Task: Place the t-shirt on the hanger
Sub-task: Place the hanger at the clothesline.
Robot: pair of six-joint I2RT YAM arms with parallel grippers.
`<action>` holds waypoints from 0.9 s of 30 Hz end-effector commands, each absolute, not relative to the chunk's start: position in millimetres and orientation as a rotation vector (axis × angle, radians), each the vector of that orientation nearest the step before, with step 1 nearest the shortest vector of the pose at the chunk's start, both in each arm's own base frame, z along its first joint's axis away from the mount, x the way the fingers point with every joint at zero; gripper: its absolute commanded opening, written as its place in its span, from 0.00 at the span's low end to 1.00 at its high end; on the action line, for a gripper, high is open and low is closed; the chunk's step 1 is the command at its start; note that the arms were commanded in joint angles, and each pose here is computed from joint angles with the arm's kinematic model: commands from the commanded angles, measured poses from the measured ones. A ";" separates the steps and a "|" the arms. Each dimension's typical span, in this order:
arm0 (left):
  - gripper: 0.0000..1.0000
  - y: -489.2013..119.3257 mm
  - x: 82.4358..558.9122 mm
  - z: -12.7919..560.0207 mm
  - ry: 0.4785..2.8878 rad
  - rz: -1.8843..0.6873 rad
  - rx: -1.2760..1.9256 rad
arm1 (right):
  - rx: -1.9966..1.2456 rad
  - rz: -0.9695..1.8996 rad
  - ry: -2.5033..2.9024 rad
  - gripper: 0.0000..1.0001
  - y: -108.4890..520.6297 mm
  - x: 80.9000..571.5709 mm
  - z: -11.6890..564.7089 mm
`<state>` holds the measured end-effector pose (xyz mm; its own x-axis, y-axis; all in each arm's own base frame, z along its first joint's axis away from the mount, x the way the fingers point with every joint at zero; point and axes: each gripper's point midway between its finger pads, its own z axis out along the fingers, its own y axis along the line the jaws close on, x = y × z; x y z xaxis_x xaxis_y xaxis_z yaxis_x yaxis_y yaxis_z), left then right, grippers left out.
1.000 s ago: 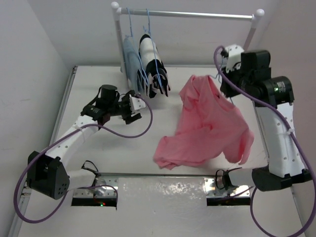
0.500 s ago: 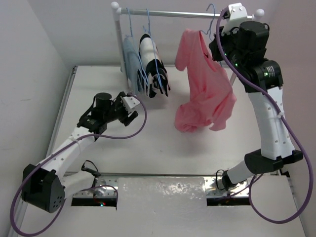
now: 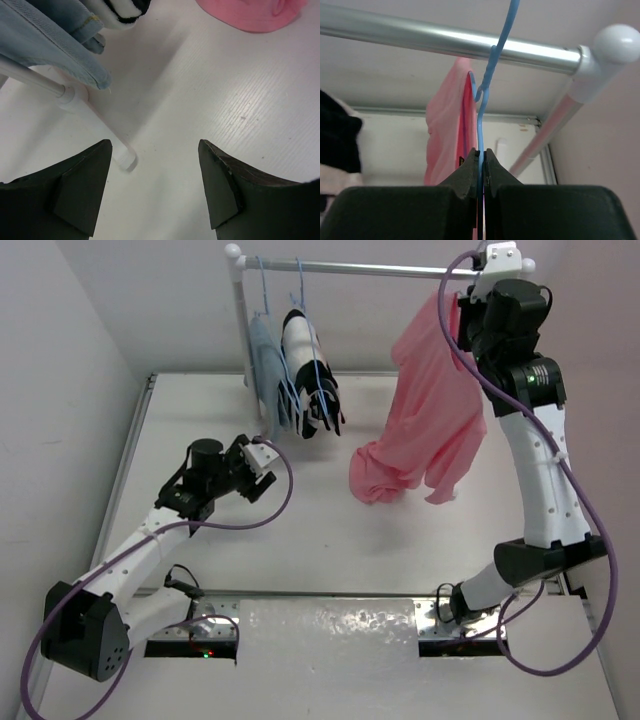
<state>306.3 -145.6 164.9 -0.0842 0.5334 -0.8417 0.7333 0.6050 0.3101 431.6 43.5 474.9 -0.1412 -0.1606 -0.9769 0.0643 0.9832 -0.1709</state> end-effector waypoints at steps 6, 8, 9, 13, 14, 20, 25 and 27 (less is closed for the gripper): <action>0.67 -140.4 308.2 169.9 1.710 -0.216 0.994 | 0.035 -0.203 1.627 0.00 -19.2 465.0 489.3; 0.67 -139.9 307.8 169.3 1.709 -0.216 0.988 | 0.001 -0.162 1.622 0.00 -19.4 474.2 485.8; 0.67 -139.3 307.7 168.7 1.709 -0.214 0.988 | -0.023 -0.136 1.618 0.00 -15.6 478.7 483.4; 0.67 -135.7 304.8 161.9 1.720 -0.211 0.983 | -0.100 -0.049 1.628 0.00 -11.9 488.9 467.9; 0.67 -135.1 304.4 162.7 1.714 -0.209 0.978 | -0.106 -0.032 1.648 0.00 -11.2 490.7 457.1; 0.67 -127.3 298.0 152.0 1.728 -0.212 0.940 | -0.090 0.020 1.735 0.00 -14.5 488.2 403.4; 0.67 -124.8 291.4 142.9 1.746 -0.228 0.930 | -0.061 0.022 1.745 0.00 -15.4 475.0 395.0; 0.67 -126.4 289.0 139.7 1.748 -0.242 0.938 | -0.062 0.019 1.722 0.33 -14.7 465.7 398.5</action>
<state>285.9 -124.5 128.3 -0.1398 0.5054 -0.8515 0.7014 0.6576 0.2752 482.8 -17.7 386.0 -0.1861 -0.0425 -0.9816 -0.0453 0.9984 -0.0346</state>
